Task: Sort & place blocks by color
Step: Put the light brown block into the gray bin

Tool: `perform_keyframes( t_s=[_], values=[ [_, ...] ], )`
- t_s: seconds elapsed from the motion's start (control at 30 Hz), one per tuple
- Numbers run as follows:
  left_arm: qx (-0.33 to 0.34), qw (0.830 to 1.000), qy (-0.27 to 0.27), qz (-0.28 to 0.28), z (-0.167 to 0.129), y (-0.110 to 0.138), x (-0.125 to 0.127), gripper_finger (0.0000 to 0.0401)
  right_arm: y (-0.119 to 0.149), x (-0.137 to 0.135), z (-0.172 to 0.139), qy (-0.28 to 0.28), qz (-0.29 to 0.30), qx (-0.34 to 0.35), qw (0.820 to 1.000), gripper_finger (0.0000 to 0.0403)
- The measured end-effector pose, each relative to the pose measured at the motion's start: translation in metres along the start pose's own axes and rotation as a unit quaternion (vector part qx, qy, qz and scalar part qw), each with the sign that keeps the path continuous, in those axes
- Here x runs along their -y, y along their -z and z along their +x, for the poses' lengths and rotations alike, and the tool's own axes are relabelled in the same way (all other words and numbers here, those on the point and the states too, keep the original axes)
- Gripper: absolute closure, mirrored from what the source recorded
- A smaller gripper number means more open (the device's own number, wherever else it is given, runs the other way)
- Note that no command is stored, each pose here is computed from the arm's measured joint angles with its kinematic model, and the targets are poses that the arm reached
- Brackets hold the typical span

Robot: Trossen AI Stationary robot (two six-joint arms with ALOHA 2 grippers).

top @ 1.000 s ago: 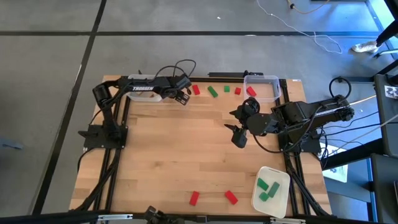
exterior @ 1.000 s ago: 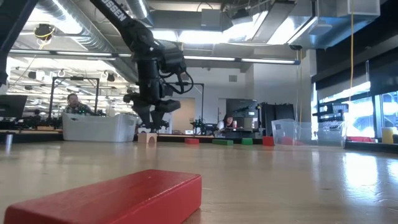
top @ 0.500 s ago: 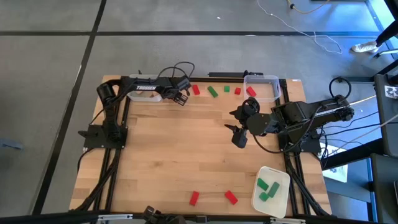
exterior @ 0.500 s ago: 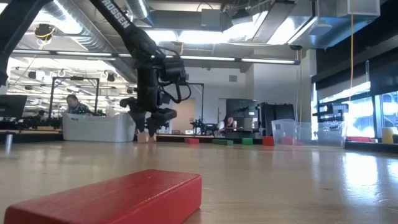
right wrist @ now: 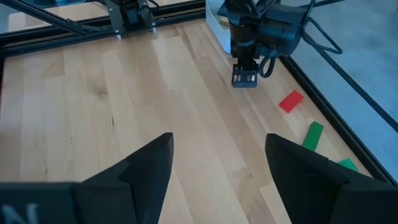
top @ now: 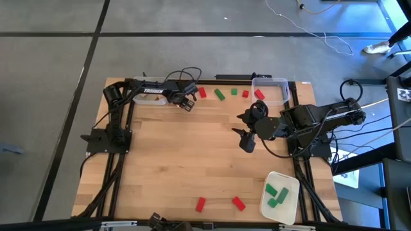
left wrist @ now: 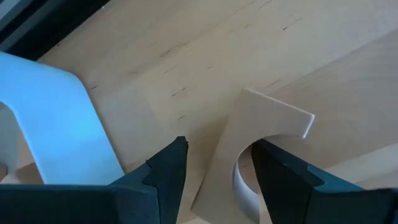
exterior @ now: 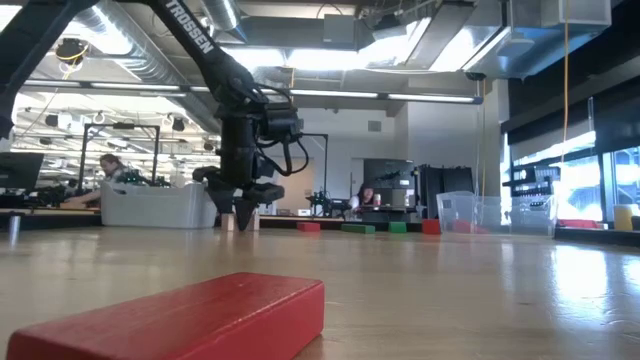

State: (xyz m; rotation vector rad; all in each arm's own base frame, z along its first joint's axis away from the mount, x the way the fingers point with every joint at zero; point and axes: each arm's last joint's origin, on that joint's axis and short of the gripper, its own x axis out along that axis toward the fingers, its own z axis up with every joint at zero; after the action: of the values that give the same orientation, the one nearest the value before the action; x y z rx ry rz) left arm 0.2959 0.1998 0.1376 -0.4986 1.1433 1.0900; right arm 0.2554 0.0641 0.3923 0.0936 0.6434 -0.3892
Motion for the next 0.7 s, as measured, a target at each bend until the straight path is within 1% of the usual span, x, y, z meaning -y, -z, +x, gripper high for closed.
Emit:
perform_keyframes(
  t_s=[0.1,0.17,0.23,0.33,0.43,0.57,0.7],
  values=[
    [-0.009,1.000,0.014,-0.002,0.000,0.000,-0.001,0.0230,0.000,0.000,0.000,0.000,0.000,0.000,1.000,0.0148],
    [-0.010,1.000,0.015,-0.001,0.000,0.000,0.000,0.0244,0.000,0.000,0.000,0.000,0.000,0.000,1.000,0.0148],
    [-0.012,1.000,0.017,0.000,0.000,0.001,0.000,0.0266,0.000,0.000,0.000,0.000,0.000,0.000,1.000,0.0148],
    [-0.019,1.000,0.018,0.007,0.000,0.002,0.000,0.0310,0.000,0.000,0.000,0.000,0.000,0.000,1.000,0.0148],
    [-0.017,0.999,0.020,0.029,-0.004,0.002,0.001,0.0356,0.000,0.000,0.000,0.000,0.000,0.000,1.000,0.0148],
    [-0.007,0.999,0.024,0.045,-0.014,0.002,0.001,0.0360,0.000,0.000,0.000,0.000,-0.001,0.000,1.000,0.0148],
    [0.029,0.998,0.037,0.038,-0.044,-0.014,-0.003,0.0360,0.000,0.000,0.000,0.000,-0.001,0.000,1.000,0.0148]
  ],
)
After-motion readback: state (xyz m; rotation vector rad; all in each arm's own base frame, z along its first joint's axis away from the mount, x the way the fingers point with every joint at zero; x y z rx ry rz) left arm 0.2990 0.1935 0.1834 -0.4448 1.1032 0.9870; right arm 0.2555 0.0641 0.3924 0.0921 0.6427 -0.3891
